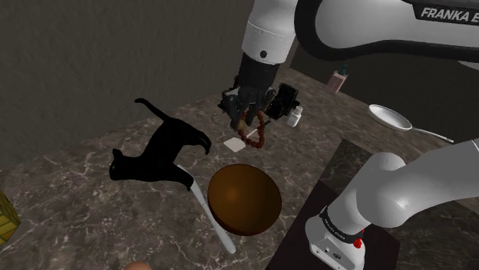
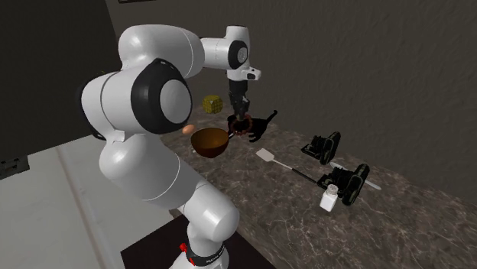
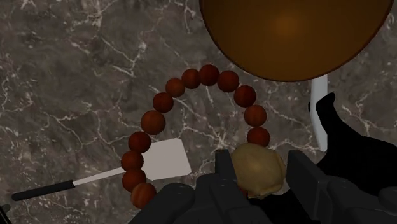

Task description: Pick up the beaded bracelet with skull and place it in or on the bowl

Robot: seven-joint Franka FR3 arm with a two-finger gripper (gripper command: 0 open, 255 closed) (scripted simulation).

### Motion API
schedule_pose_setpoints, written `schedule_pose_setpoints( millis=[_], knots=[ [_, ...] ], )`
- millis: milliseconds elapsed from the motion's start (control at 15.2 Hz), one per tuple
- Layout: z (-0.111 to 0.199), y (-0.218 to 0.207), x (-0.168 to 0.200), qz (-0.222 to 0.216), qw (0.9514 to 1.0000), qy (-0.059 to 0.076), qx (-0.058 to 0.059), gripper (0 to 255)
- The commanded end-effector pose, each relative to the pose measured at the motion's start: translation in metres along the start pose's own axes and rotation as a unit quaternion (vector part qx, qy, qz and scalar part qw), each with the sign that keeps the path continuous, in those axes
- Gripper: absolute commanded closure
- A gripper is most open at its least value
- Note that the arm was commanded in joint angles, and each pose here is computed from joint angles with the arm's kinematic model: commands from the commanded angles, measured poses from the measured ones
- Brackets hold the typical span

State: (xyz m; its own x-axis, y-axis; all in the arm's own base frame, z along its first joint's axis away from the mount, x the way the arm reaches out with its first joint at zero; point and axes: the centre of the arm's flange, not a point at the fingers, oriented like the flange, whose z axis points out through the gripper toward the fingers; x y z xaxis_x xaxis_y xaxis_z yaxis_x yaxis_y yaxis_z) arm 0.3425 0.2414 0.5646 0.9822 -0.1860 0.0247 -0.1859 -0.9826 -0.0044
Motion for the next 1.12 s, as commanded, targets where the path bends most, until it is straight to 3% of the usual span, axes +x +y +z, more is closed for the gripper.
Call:
schedule_pose_setpoints(
  millis=[0, 528, 1056],
  knots=[
    [-0.002, -0.014, -0.021, 0.0, 1.0, 0.0, 0.0, 255],
    [-0.011, -0.079, -0.115, 0.0, 1.0, 0.0, 0.0, 255],
    [0.031, -0.078, -0.116, 0.0, 1.0, 0.0, 0.0, 255]
  ],
)
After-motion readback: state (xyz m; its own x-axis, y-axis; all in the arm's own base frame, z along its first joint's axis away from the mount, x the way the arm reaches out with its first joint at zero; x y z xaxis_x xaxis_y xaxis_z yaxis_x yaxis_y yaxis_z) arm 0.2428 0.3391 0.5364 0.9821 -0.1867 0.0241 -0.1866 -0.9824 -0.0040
